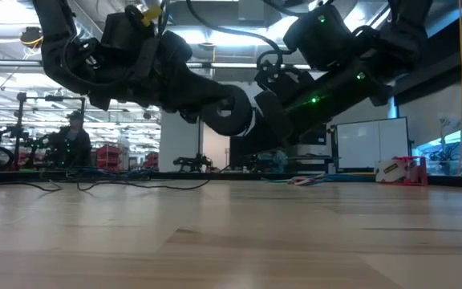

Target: Coiling cords

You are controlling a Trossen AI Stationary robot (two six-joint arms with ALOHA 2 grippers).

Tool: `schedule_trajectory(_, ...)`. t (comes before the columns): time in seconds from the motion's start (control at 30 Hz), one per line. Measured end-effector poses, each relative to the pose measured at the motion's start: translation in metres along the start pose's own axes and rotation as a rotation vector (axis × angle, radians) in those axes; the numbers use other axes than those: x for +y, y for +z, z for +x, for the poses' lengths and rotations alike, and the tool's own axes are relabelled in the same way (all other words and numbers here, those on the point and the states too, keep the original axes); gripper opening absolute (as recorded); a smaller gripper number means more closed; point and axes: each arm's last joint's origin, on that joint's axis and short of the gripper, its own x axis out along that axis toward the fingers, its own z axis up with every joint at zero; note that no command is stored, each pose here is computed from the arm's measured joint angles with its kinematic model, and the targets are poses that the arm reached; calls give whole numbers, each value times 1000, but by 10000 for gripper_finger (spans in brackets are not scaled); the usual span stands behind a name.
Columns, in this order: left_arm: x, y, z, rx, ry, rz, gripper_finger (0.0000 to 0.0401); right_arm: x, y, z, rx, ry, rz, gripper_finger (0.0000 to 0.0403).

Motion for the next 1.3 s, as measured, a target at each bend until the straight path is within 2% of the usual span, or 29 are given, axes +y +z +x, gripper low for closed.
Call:
schedule_trajectory(0.17, 2, -2, 0, 17, 65, 6, 137, -3, 0, 2, 2, 15, 21, 12)
schedule_trajectory(0.47, 11, 8, -4, -77, 102, -4, 137, -7, 10, 13, -169, 25, 44, 12)
schedule_trajectory(0.77, 20, -1, -6, 8, 145, -41, 137, -3, -24, 45, -353, 21, 210, 12)
schedule_trajectory(0.97, 20, -13, -6, 126, 152, -72, 137, 0, -44, 67, -335, -3, 210, 12)
schedule_trajectory(1.3, 18, -17, -5, 150, 147, -48, 137, 1, -49, 72, -320, -16, 148, 12)
